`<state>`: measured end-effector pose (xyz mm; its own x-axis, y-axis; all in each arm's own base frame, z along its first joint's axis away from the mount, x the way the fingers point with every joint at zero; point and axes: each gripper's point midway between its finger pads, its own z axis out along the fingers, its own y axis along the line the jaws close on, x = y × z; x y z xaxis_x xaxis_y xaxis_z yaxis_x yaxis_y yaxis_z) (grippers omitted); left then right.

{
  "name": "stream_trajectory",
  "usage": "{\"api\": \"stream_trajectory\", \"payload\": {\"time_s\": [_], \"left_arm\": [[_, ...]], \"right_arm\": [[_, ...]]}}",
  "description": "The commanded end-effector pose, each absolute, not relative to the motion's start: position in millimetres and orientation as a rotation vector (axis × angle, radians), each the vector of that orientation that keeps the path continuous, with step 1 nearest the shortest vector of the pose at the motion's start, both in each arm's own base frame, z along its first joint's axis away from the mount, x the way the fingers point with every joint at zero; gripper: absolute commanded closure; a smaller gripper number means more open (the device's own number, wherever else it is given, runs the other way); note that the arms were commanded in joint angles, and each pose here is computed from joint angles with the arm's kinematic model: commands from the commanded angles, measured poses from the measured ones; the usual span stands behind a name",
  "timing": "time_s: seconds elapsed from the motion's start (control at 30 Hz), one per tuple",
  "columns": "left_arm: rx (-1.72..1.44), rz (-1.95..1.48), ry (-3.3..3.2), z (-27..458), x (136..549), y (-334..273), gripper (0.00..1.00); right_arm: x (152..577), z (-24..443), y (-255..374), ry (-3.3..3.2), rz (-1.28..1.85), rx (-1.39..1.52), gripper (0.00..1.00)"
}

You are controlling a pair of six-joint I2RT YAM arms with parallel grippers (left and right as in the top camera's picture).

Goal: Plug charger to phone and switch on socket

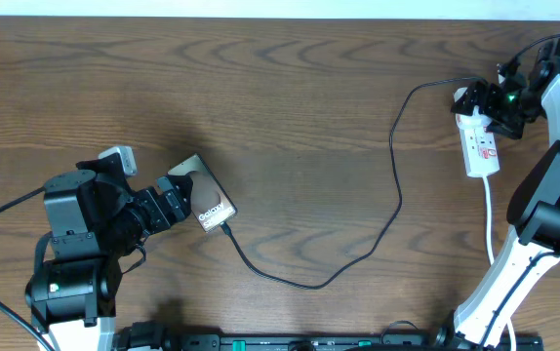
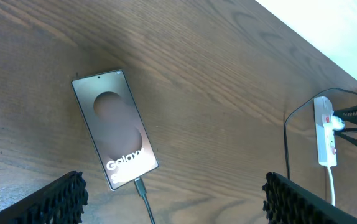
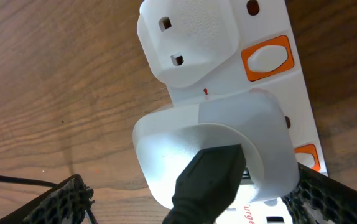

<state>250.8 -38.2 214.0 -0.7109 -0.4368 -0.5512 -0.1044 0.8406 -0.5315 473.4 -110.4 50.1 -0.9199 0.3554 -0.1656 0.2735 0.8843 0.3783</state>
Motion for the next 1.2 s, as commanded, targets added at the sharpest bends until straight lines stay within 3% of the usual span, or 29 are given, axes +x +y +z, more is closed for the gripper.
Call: {"api": "stream_trajectory", "payload": {"time_s": [0.0,0.7,0.9,1.0,1.17], "left_arm": [[-0.380,-0.630,2.310,218.5,250.3,-40.1,0.11],[-0.381,-0.630,2.311,218.4,250.1,-40.1,0.11],[-0.381,-0.630,2.310,218.6,250.4,-40.1,0.11],[-0.379,-0.629,2.306,219.2,251.0,-39.9,0.11],[-0.379,-0.630,2.307,219.1,250.9,-40.0,0.11]], "right_arm": [[478.7,47.8,-92.8,2.824,0.572,0.419,0.04],[473.2,37.9,-70.2,2.793,0.766,0.424,0.04],[471.2,34.8,-100.0,2.837,0.553,0.528,0.07],[469.3,72.5,-119.2,2.811,0.475,0.567,0.12],[459.3,134.0,-139.9,2.731,0.265,0.659,0.12]]}}
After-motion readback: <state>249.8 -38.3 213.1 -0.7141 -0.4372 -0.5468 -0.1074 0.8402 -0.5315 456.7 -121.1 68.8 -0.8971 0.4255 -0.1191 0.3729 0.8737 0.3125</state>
